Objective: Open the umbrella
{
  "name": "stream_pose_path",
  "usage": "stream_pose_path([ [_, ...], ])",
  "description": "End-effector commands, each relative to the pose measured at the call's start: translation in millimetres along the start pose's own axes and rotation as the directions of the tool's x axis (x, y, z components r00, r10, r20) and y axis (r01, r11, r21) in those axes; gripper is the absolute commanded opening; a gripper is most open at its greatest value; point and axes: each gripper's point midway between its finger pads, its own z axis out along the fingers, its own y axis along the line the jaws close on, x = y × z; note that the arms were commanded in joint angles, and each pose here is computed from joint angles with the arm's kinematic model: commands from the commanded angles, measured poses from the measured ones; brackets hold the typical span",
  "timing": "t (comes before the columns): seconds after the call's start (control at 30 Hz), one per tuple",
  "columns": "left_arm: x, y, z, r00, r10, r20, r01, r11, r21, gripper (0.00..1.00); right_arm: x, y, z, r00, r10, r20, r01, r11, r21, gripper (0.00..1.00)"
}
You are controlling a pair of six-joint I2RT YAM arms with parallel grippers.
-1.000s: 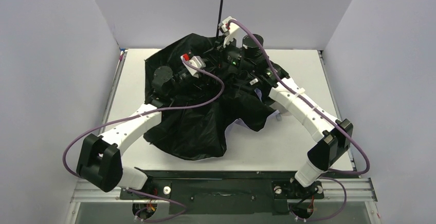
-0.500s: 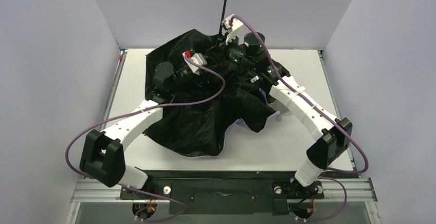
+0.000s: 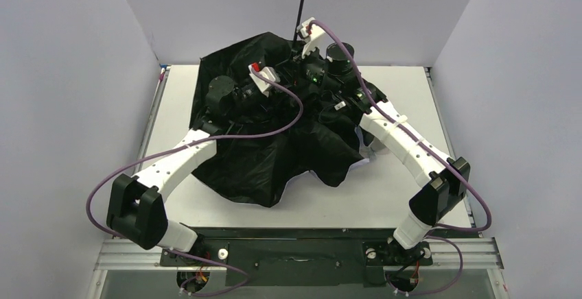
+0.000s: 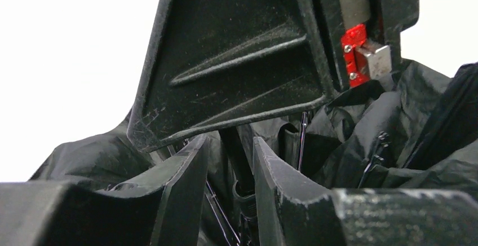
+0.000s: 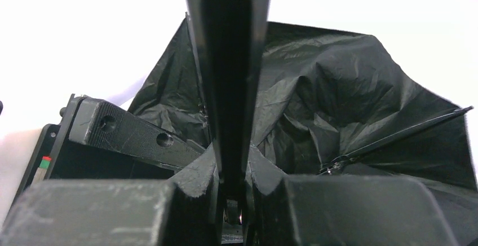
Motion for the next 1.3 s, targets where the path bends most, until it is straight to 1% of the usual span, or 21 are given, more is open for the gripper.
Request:
stream_pose_path([
  [0.0,199,-7,-86,0.757,-0.196,-0.623,0.135,0.980,-0.144,0.30,-205,50,-94,0.815,-0.088,0.572,0.144,0.988,-0.053,0.00],
  [0.07,202,-9,-89,0.742,-0.205,-0.639,0.146,0.979,-0.144,0.29,-205,47,-95,0.812,-0.093,0.576,0.140,0.990,-0.037,0.00],
  [0.13,202,-11,-92,0.740,-0.211,-0.639,0.158,0.977,-0.140,0.29,-205,44,-96,0.806,-0.103,0.582,0.137,0.990,-0.015,0.00],
  [0.27,204,-18,-99,0.744,-0.192,-0.640,0.160,0.981,-0.109,0.25,-202,41,-97,0.803,-0.108,0.585,0.133,0.991,0.001,0.00],
  [0.33,212,-19,-103,0.725,-0.193,-0.661,0.163,0.981,-0.108,0.24,-204,42,-98,0.797,-0.108,0.595,0.134,0.991,0.002,0.00],
  [0.43,220,-17,-107,0.699,-0.205,-0.685,0.169,0.978,-0.120,0.27,-208,43,-99,0.787,-0.108,0.608,0.136,0.991,0.000,0.00],
  [0.6,234,-9,-111,0.661,-0.227,-0.715,0.174,0.974,-0.148,0.28,-224,43,-107,0.754,-0.136,0.642,0.160,0.987,0.022,0.00],
  [0.73,236,-7,-110,0.663,-0.214,-0.717,0.171,0.976,-0.133,0.33,-243,34,-114,0.717,-0.165,0.677,0.162,0.984,0.069,0.00],
  [0.8,238,-6,-109,0.663,-0.194,-0.723,0.161,0.980,-0.116,0.33,-248,32,-117,0.705,-0.171,0.688,0.162,0.984,0.078,0.00],
  [0.87,243,-4,-110,0.652,-0.190,-0.734,0.158,0.981,-0.114,0.33,-251,30,-119,0.699,-0.176,0.694,0.159,0.983,0.089,0.00],
  [0.97,252,-6,-115,0.631,-0.183,-0.754,0.169,0.981,-0.097,0.37,-252,29,-120,0.694,-0.184,0.696,0.159,0.982,0.101,0.00],
  [1.07,258,-10,-122,0.612,-0.170,-0.773,0.178,0.981,-0.075,0.45,-254,25,-122,0.689,-0.201,0.696,0.164,0.979,0.119,0.00],
  [1.1,260,-10,-124,0.610,-0.158,-0.777,0.174,0.983,-0.063,0.45,-254,24,-122,0.689,-0.203,0.696,0.166,0.979,0.121,0.00],
  [1.17,265,-11,-127,0.603,-0.141,-0.785,0.167,0.985,-0.049,0.46,-252,20,-121,0.695,-0.205,0.689,0.162,0.978,0.128,0.00],
  [1.27,268,-10,-129,0.596,-0.134,-0.792,0.173,0.984,-0.036,0.52,-243,17,-118,0.714,-0.198,0.672,0.158,0.980,0.121,0.00],
])
